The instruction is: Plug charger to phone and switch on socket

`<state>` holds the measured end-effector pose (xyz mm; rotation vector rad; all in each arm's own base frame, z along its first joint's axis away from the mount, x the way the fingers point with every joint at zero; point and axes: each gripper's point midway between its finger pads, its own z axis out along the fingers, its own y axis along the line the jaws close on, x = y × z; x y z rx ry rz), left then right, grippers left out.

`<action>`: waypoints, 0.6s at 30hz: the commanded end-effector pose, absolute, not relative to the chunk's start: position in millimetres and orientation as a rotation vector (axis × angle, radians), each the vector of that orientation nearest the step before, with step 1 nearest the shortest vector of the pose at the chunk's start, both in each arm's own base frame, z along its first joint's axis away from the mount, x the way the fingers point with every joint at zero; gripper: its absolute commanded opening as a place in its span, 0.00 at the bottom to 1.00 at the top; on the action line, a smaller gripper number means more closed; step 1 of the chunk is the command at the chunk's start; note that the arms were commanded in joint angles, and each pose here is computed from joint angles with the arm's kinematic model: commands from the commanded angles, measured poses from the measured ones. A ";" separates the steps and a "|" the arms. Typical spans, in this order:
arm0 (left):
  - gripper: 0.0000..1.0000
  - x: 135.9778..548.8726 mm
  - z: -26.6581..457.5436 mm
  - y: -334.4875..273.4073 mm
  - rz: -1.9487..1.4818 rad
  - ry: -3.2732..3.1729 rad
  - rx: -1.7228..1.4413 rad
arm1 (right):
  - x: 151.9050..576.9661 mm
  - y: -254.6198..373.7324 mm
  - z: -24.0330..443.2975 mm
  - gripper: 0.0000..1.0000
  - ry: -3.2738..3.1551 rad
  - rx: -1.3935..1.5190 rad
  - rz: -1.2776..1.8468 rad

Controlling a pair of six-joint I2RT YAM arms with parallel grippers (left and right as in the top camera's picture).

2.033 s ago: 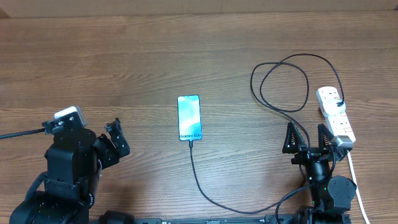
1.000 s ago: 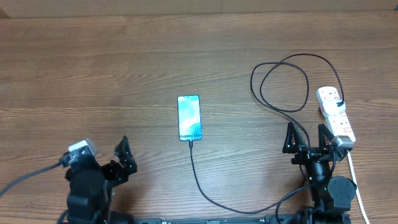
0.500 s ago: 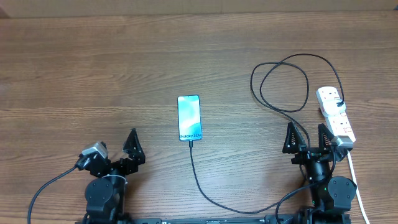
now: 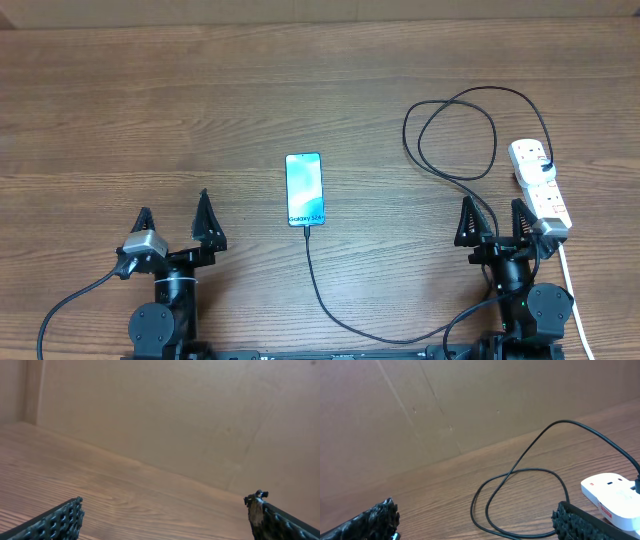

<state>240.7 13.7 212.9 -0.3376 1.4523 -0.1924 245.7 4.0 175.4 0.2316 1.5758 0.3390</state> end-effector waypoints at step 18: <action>1.00 246.0 155.6 -0.9 -0.099 1.647 -0.101 | 245.6 6.2 173.7 1.00 1.574 0.219 0.344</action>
